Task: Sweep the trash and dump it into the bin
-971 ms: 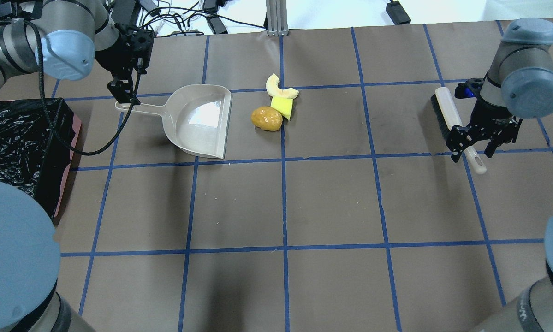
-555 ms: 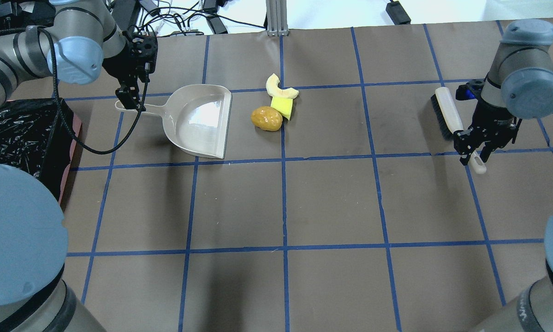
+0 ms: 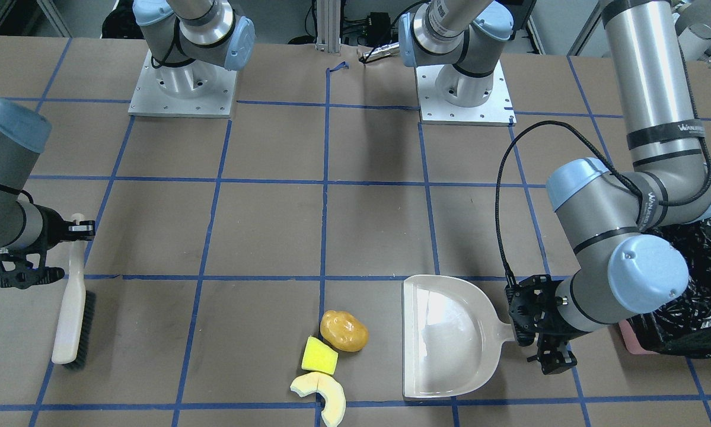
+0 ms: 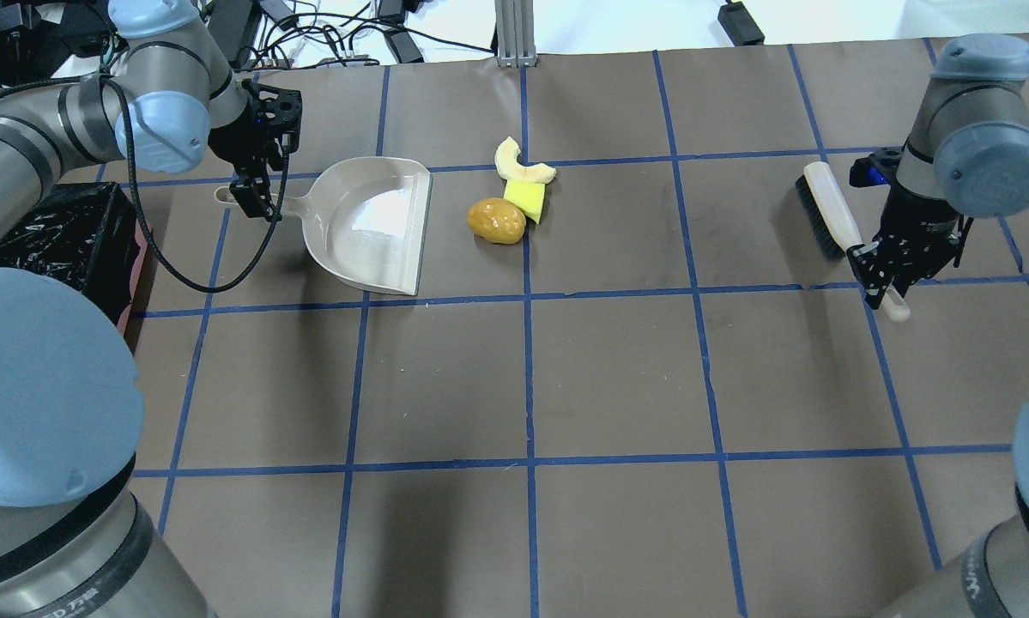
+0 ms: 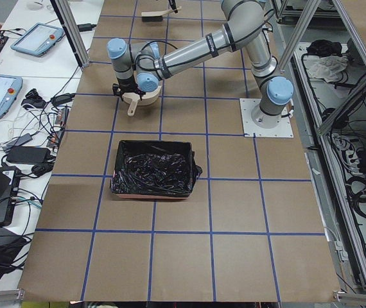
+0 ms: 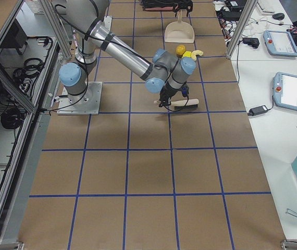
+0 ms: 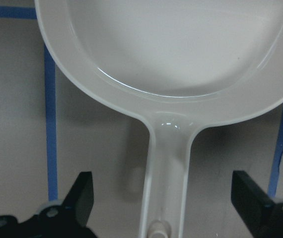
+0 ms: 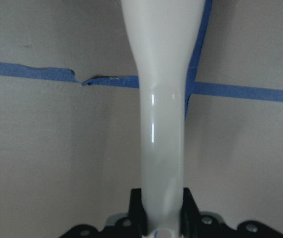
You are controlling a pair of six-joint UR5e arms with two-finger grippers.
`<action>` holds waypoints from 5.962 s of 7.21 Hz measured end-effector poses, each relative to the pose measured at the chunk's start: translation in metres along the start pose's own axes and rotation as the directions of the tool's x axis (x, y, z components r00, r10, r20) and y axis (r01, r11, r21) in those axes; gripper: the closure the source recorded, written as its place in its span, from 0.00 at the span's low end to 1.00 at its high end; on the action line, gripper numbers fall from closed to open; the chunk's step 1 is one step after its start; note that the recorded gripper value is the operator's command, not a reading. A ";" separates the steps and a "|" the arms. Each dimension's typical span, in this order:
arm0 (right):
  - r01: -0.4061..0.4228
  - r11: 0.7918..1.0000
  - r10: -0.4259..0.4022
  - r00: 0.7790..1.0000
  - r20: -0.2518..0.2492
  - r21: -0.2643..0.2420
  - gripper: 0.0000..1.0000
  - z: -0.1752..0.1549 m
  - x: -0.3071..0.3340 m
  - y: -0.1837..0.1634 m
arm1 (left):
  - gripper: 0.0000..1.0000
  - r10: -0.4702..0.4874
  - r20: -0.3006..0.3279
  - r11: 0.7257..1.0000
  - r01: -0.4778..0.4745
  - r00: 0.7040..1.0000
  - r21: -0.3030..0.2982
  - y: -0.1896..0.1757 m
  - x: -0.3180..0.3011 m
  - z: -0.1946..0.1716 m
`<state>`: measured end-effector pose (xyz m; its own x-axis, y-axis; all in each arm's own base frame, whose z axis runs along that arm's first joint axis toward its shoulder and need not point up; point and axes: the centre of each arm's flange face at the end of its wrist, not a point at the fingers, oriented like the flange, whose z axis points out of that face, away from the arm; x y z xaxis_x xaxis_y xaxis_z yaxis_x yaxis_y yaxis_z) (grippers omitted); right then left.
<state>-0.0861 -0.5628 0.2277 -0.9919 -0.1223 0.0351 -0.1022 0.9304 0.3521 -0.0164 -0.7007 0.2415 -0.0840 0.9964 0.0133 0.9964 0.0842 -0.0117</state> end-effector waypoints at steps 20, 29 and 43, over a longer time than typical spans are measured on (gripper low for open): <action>0.168 0.986 -0.162 0.943 -0.291 -0.003 1.00 -0.094 -0.312 -0.140 | 1.00 0.003 -0.037 0.999 -0.001 0.999 0.041 -0.013 0.008 0.046; 0.069 0.997 -0.077 0.968 -0.239 -0.042 1.00 -0.069 -0.385 -0.119 | 1.00 0.016 -0.039 0.999 -0.014 0.999 0.042 -0.014 0.008 0.048; -0.134 0.990 0.129 0.985 -0.114 -0.038 1.00 -0.047 -0.474 -0.093 | 1.00 0.016 -0.042 0.999 -0.014 0.999 0.043 -0.020 0.009 0.049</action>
<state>0.3975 -0.6078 0.2221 -0.9817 -0.0395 0.1863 0.0348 0.9247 0.3792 -0.0377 -0.6927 0.1929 -0.0674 0.9962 0.0556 0.9960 0.0705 -0.0550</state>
